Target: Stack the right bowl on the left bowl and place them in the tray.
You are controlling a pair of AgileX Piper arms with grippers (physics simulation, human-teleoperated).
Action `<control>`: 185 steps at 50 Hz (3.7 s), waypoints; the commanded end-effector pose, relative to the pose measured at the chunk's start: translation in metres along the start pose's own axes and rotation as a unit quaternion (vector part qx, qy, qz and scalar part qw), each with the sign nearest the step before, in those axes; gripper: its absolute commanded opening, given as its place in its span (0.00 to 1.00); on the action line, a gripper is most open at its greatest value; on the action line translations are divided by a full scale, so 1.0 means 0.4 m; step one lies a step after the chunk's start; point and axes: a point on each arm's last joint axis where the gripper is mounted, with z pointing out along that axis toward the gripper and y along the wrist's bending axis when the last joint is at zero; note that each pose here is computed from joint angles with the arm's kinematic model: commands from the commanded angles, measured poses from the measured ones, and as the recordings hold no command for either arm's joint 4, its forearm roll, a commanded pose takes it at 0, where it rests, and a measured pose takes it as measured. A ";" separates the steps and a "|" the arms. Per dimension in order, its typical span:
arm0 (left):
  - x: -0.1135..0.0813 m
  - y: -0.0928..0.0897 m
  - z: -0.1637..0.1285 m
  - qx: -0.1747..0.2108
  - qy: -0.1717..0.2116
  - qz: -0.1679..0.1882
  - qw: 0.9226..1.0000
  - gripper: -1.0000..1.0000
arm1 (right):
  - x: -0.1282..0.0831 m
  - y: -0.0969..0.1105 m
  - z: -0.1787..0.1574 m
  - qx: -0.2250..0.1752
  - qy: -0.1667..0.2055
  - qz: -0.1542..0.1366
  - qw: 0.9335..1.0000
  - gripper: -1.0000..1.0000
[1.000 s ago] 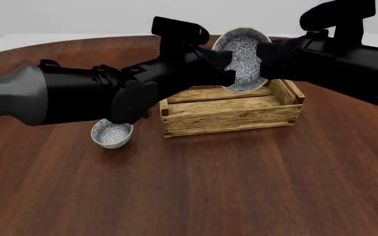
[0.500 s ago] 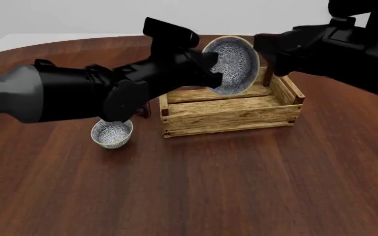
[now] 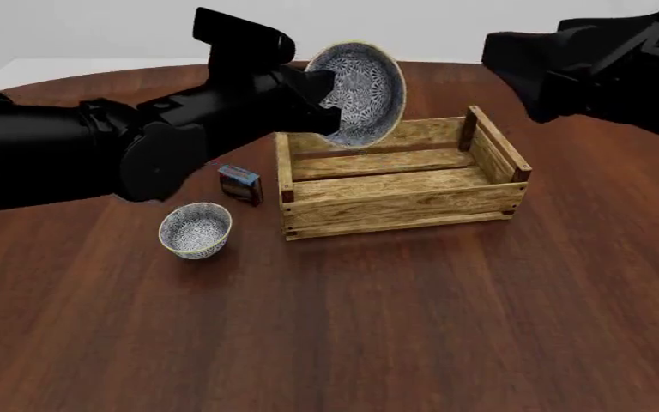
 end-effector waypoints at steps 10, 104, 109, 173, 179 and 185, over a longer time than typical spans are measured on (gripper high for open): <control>-0.051 0.036 -0.104 -0.024 -0.012 0.023 0.999 0.00 | -0.001 -0.006 -0.002 0.006 -0.003 0.002 1.000 1.00; -0.140 0.175 -0.310 -0.129 0.172 -0.012 0.976 0.00 | 0.039 0.004 0.064 -0.005 0.026 -0.010 1.000 1.00; -0.129 0.186 -0.304 -0.135 0.179 -0.009 0.975 0.00 | 0.039 0.003 0.066 -0.003 0.026 -0.010 1.000 1.00; 0.167 0.319 -0.183 -0.205 0.275 -0.113 0.933 0.00 | 0.044 0.004 0.069 -0.004 0.027 -0.013 1.000 1.00; 0.187 0.328 -0.182 -0.210 0.278 -0.120 0.929 0.00 | 0.046 0.005 0.071 -0.005 0.028 -0.014 1.000 1.00; 0.209 0.339 -0.175 -0.215 0.283 -0.123 0.927 0.00 | 0.047 0.003 0.072 -0.003 0.028 -0.014 1.000 1.00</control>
